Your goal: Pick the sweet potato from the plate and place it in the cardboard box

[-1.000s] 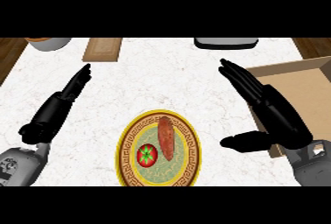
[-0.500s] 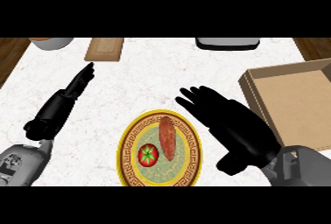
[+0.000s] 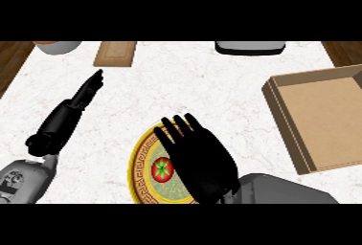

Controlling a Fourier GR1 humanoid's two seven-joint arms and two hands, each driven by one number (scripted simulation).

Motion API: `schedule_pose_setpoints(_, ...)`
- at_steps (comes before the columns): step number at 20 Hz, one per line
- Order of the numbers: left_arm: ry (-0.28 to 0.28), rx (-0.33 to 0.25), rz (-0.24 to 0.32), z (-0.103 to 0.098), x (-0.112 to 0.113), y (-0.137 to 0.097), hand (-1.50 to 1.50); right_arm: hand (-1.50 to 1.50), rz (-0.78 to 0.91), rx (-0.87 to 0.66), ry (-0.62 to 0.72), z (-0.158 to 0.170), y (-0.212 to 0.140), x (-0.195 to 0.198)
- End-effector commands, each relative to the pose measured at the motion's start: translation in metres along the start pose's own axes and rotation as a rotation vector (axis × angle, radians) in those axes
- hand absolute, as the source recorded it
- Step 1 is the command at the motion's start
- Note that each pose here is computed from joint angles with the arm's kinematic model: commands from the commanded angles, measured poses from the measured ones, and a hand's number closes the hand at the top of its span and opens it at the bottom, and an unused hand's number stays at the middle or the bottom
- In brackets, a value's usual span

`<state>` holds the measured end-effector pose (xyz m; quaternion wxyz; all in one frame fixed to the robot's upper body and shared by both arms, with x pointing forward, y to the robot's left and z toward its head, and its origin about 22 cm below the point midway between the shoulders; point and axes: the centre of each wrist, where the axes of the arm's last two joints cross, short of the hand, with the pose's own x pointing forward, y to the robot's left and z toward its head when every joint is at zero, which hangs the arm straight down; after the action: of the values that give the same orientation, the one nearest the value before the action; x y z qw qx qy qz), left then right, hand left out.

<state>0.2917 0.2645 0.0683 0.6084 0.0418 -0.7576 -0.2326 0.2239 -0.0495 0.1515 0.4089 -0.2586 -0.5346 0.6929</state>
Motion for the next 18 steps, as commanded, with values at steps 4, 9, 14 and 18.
schedule_pose_setpoints(4,0.001,-0.001,-0.003,0.011,0.006,0.009,0.00,-1.50,0.009,0.086,0.080,-0.024,0.017,0.050)
schedule_pose_setpoints(9,-0.006,0.005,-0.004,0.004,0.018,-0.003,0.00,-1.50,0.013,0.114,0.103,-0.030,0.020,0.049)
schedule_pose_setpoints(14,0.026,0.000,0.016,0.004,-0.017,0.000,0.00,-1.50,0.062,0.062,0.154,-0.035,0.028,0.035)
schedule_pose_setpoints(18,0.015,-0.009,0.007,0.000,-0.009,0.018,0.00,-1.50,0.061,0.056,0.168,-0.052,0.022,0.016)
